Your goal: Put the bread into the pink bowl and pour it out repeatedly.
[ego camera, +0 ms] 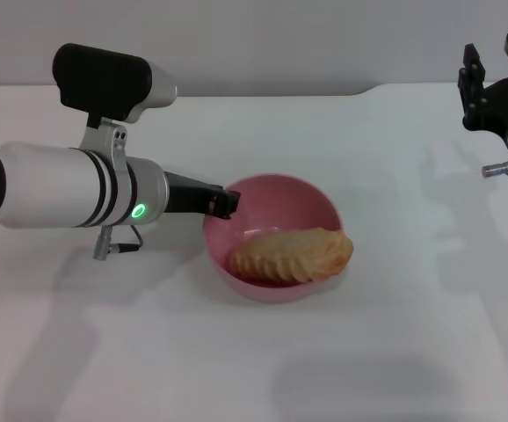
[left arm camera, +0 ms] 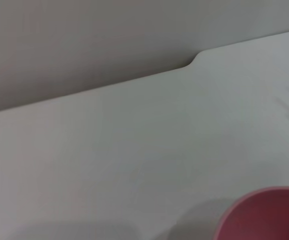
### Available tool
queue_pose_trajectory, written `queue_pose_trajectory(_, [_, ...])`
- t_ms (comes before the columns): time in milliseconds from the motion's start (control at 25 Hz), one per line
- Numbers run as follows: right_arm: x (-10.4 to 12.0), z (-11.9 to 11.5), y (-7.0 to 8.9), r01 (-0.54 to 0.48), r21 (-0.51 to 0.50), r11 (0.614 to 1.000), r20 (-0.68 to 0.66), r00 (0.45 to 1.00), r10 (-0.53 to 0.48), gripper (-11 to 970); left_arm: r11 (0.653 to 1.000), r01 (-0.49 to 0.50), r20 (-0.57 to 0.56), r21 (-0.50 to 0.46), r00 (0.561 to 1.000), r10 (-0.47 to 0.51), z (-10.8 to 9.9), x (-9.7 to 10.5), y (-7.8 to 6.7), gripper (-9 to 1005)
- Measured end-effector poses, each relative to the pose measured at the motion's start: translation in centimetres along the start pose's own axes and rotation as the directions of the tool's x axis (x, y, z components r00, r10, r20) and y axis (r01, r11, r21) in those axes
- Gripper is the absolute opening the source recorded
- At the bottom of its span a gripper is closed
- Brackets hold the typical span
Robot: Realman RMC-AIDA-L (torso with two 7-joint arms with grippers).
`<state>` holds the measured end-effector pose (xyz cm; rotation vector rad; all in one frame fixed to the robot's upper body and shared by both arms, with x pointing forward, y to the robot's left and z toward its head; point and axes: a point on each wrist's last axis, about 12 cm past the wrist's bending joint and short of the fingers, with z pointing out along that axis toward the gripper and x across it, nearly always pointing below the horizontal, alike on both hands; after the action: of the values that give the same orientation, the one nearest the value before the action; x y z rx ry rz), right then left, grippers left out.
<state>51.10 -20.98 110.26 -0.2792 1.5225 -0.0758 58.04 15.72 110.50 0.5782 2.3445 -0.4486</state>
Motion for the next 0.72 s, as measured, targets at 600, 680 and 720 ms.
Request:
queue_pose_trajectory(600, [-0.1,0.3,0.1,0.008,-0.049,0.999,-0.041,0.999,-0.010,419,0.979,-0.095,0.344,-0.180,0.927,0.153,-3.1,-4.1,3.1,705])
queue_pose_trajectory(680, [-0.1,0.3,-0.4,0.007,-0.037,0.999,-0.045,0.999,-0.009,419,0.970,-0.071,0.426,-0.231,0.889,0.167,-4.1,-4.7,3.8,760])
queue_pose_trajectory(720, [-0.1,0.3,-0.7,0.009,-0.019,1.000,-0.037,0.999,-0.009,419,0.964,-0.056,0.469,-0.258,0.866,0.176,-4.7,-4.8,4.2,768])
